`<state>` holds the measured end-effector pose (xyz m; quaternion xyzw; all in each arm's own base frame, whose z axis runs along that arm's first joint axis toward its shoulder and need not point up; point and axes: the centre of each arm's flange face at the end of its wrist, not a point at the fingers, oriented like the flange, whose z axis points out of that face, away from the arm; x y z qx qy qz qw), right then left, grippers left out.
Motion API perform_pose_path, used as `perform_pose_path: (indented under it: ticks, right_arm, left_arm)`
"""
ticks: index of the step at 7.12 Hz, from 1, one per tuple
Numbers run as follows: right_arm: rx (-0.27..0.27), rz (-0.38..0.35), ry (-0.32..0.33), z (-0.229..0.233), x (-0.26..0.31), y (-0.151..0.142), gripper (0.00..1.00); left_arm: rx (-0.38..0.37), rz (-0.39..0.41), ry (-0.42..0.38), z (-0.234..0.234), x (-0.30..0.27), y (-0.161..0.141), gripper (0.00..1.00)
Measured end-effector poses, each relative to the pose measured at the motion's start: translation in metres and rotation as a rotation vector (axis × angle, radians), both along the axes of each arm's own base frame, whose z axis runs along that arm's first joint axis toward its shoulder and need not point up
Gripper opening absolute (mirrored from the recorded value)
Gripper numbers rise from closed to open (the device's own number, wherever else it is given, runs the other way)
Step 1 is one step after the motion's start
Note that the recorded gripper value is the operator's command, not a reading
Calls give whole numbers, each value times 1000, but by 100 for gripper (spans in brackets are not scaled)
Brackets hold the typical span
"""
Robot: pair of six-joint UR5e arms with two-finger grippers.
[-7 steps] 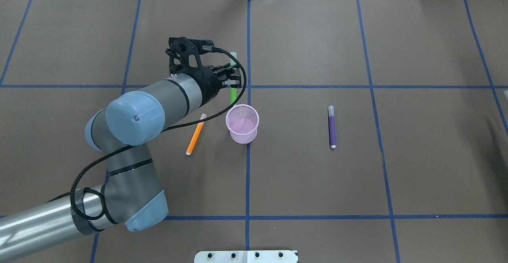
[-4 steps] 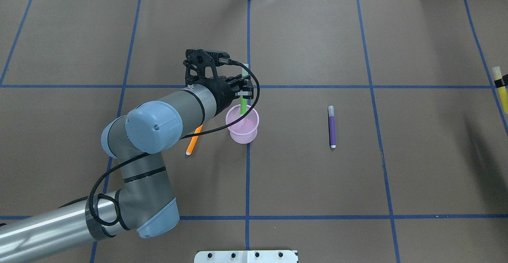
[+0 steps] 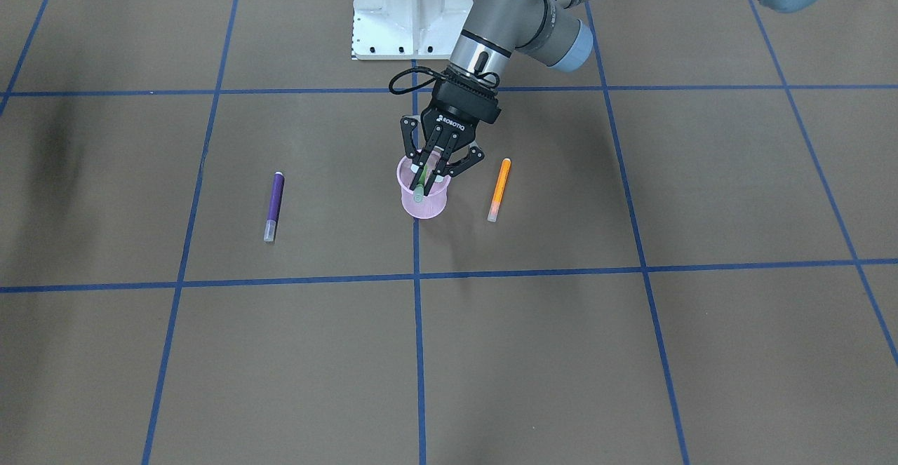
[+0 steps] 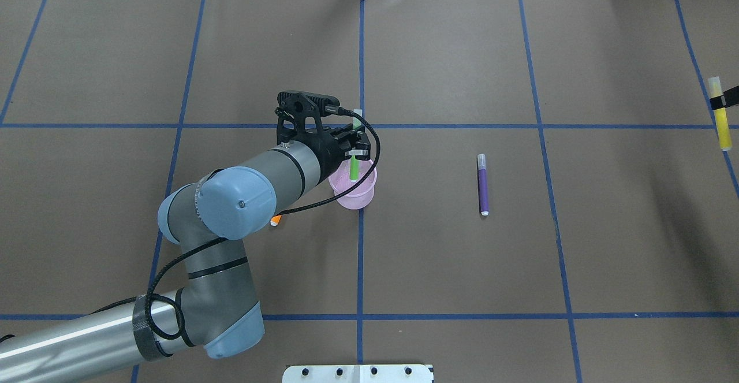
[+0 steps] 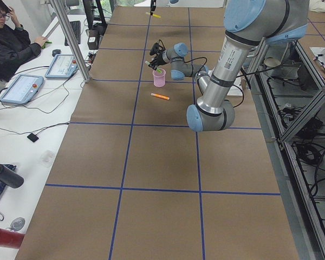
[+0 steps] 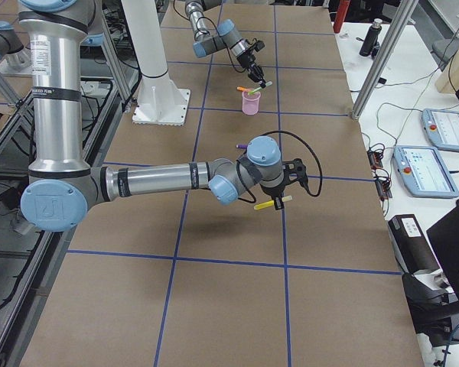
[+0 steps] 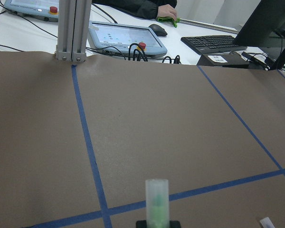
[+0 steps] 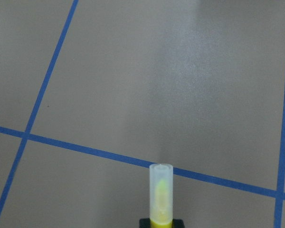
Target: Collect pens into pen holder
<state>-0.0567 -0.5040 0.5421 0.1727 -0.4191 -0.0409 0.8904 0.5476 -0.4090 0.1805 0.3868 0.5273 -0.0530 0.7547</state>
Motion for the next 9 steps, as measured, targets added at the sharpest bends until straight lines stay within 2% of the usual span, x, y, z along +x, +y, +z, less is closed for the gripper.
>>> perform_pose_path:
  ticks: [1,2,3,4,5,7,9]
  right_arm:
    - [11,1,-5,-7,0,1,0]
    - [25,2,-9,-14,0,1,0]
    - [52,4,-13,-21,0,0,0]
    - [87,7,-18,-25,0,0,0]
    - [119,9,-24,-32,0,-4,0]
    - [161,9,-33,-48,-3,-14,0]
    - [215,26,-34,-66,-4,-22,0]
  left_arm:
    - [-1,4,-4,3,5,5,7]
    - [-5,5,-3,4,7,8,40]
    - [-8,7,6,2,7,9,57]
    - [-4,10,15,-2,5,11,63]
    - [2,13,19,-5,3,12,74]
    - [7,10,20,-6,1,10,79]
    - [43,26,-9,-12,-4,4,79]
